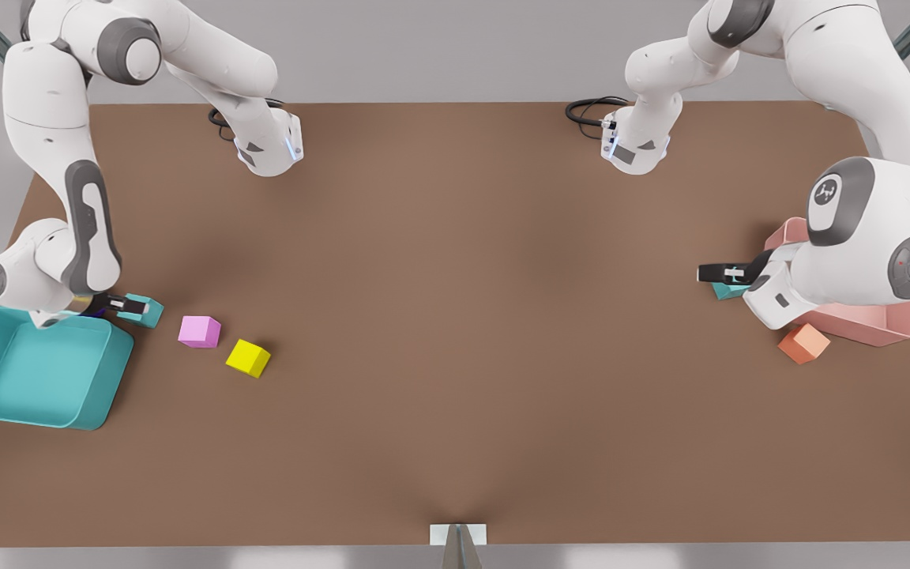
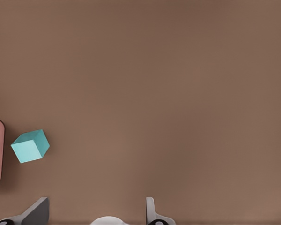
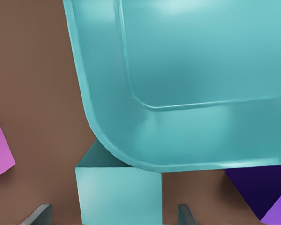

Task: Stack the two blue cubes on top of each other

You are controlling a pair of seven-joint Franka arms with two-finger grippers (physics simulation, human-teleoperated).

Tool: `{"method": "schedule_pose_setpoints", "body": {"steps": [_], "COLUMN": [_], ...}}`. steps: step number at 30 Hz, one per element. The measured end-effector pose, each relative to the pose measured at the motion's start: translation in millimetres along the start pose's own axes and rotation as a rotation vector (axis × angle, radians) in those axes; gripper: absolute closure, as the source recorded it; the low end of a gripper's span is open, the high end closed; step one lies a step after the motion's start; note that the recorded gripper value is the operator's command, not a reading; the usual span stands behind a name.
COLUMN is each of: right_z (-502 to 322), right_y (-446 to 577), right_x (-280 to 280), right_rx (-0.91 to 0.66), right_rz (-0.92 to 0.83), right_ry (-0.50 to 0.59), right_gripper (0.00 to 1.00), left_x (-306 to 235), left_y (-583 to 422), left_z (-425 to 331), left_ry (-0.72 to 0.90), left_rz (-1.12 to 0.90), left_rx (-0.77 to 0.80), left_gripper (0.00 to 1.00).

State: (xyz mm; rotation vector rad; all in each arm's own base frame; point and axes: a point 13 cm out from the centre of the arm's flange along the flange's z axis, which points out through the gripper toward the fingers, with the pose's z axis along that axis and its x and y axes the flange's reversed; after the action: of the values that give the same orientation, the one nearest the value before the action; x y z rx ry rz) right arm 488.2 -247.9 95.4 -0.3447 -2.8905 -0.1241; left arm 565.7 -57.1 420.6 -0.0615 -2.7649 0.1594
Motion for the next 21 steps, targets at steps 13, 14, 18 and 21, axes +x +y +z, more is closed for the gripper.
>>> {"method": "schedule_pose_setpoints", "body": {"steps": [13,14,18,21], "right_z": [9,10,13,14], "right_y": [-5,-5,-5,-4], "right_x": [-2,-2,-3,-4], "right_rx": [0.0,0.0,0.002,0.002], "right_rz": [-0.017,-0.018,-0.022,-0.026], "right_ry": [0.005,0.005,0.005,0.004], "right_gripper": [0.0,0.0,0.0,0.0], "left_x": [3,3,3,3], "left_y": [-10,-10,-10,-10], "left_z": [-3,-3,-3,-2], "left_ry": [-0.006,-0.006,-0.006,-0.004], "left_rz": [0.014,0.014,0.014,0.014], "left_rx": [-0.008,-0.008,-0.008,-0.007], "left_gripper": [0.0,0.0,0.0,0.0]}}
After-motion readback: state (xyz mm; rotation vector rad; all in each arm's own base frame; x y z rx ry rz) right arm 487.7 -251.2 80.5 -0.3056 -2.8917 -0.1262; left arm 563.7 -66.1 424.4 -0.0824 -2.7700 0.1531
